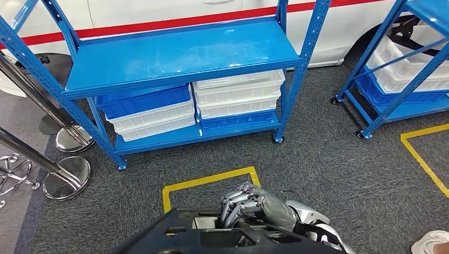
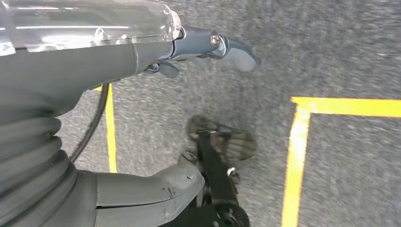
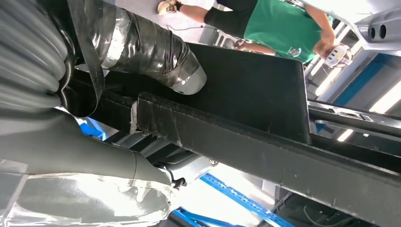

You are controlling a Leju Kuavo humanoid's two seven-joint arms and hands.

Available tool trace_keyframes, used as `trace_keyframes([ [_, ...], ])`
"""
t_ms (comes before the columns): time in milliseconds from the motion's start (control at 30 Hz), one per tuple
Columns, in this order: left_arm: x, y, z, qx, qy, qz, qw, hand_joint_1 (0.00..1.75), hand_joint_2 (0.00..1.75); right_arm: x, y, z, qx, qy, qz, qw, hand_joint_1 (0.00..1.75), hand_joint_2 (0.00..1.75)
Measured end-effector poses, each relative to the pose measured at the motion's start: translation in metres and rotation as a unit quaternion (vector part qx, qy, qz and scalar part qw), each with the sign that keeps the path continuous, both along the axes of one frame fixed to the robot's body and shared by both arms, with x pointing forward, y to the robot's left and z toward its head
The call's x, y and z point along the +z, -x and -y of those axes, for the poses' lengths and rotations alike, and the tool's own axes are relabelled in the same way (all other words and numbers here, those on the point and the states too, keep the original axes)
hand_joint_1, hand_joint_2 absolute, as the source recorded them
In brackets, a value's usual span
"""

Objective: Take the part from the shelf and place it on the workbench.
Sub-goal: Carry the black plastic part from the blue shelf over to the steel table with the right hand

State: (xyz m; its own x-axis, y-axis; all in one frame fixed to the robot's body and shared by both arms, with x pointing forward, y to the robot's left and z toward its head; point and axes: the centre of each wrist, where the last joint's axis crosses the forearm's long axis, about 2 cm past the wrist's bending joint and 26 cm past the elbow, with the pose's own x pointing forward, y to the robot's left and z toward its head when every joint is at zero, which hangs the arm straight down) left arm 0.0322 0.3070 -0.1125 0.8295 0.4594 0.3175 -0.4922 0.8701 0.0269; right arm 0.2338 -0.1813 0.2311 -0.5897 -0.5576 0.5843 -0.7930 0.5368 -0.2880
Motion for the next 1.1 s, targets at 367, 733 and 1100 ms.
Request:
trace_keyframes([
  [367, 0.0006, -0.0029, -0.0093, -0.011, -0.014, 0.004, 1.0, 0.0, 1.75, -0.0024, 0.0031, 0.0002, -0.013, 0.008, 0.008, 1.0, 1.75, 1.75],
  [733, 0.0004, -0.0007, -0.009, -0.007, -0.014, 0.002, 1.0, 0.0, 1.75, -0.0047, 0.0054, 0.0016, -0.016, 0.011, 0.006, 1.0, 1.75, 1.75],
  [1100, 0.0003, 0.0009, -0.0096, -0.012, -0.019, -0.011, 1.0, 0.0, 1.75, -0.005, 0.0053, 0.0024, -0.021, 0.018, 0.01, 1.0, 1.75, 1.75],
])
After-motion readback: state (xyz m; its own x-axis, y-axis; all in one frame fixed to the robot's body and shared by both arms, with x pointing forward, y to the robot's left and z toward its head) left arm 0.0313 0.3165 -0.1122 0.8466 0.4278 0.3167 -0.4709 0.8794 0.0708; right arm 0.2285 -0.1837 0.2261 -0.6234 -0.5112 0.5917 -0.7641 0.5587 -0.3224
